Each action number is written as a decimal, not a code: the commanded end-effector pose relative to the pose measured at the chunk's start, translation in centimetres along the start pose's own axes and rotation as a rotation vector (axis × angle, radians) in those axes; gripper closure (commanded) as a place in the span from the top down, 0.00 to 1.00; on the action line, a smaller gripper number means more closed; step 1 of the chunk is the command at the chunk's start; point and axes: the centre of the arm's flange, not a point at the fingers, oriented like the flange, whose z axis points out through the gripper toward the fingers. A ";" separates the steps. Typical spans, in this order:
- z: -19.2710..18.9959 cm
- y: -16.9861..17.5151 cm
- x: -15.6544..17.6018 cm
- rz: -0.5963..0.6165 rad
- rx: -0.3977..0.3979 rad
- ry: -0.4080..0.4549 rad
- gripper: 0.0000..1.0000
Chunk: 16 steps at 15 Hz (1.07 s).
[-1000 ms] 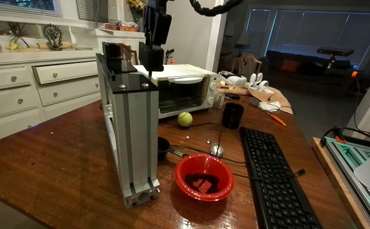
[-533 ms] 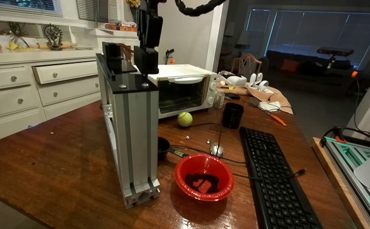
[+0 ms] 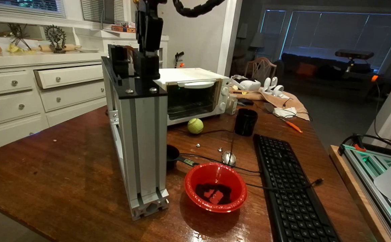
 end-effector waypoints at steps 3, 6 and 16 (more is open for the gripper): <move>0.2 0.7 1.7 -0.041 0.046 0.008 0.23; 0.2 0.4 2.3 -0.061 0.065 0.016 0.23; 0.2 0.2 3.8 -0.106 0.070 0.052 0.23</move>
